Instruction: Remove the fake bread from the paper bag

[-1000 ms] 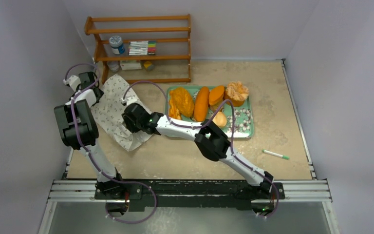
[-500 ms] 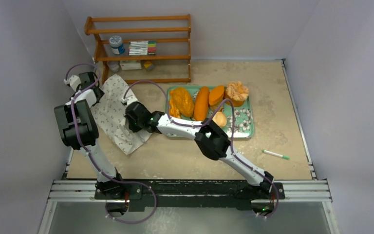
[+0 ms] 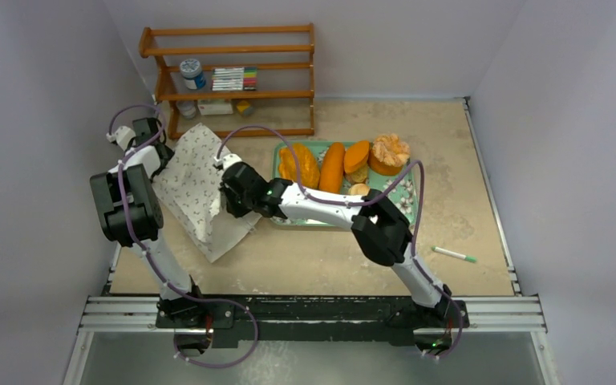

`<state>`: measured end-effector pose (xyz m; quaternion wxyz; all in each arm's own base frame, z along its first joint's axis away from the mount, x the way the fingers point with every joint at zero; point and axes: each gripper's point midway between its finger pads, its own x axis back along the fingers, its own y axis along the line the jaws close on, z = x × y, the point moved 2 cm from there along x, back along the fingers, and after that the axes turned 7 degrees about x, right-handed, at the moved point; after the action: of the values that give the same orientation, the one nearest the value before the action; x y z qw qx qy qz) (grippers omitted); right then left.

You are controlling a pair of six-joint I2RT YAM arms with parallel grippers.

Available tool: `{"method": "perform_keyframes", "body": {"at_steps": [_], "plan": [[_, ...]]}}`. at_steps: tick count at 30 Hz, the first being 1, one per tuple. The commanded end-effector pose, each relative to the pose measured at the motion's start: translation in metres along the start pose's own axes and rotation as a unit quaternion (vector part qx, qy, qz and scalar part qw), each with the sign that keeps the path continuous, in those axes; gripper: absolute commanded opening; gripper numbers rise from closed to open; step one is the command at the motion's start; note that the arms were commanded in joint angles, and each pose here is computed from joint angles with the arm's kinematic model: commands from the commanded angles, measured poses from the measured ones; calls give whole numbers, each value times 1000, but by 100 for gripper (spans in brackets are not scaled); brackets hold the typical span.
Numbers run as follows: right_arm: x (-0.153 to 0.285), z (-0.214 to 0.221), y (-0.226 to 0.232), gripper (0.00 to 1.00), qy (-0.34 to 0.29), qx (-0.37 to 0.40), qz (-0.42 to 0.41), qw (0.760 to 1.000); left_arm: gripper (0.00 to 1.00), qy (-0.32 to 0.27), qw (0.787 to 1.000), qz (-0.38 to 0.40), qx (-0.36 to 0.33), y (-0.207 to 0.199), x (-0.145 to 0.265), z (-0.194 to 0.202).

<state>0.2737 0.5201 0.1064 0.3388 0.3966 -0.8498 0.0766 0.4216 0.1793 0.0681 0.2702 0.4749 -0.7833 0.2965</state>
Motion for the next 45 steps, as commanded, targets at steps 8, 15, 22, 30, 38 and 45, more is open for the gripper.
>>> {"method": "perform_keyframes", "body": {"at_steps": [8, 15, 22, 30, 38, 45], "plan": [[46, -4, -7, 0, -20, 8, 9, 1000, 80, -34, 999, 15, 19, -15, 27, -36], [64, 24, -11, 0, 11, 14, 8, 1000, 80, -42, 999, 15, 17, -14, 30, -41], [84, 17, -4, 0, 0, 14, -13, 1000, 81, -43, 999, 19, 16, -18, 31, -45], [44, 3, 12, 22, 32, 23, -24, 999, 82, -25, 1000, 20, 2, -16, 28, -34], [12, -4, 9, 37, 36, 12, -8, 999, 82, -12, 1000, 28, -4, -18, 28, -30], [-12, -6, 8, 41, 41, 1, -4, 999, 82, 2, 1000, 30, -8, -17, 27, -23]]}}
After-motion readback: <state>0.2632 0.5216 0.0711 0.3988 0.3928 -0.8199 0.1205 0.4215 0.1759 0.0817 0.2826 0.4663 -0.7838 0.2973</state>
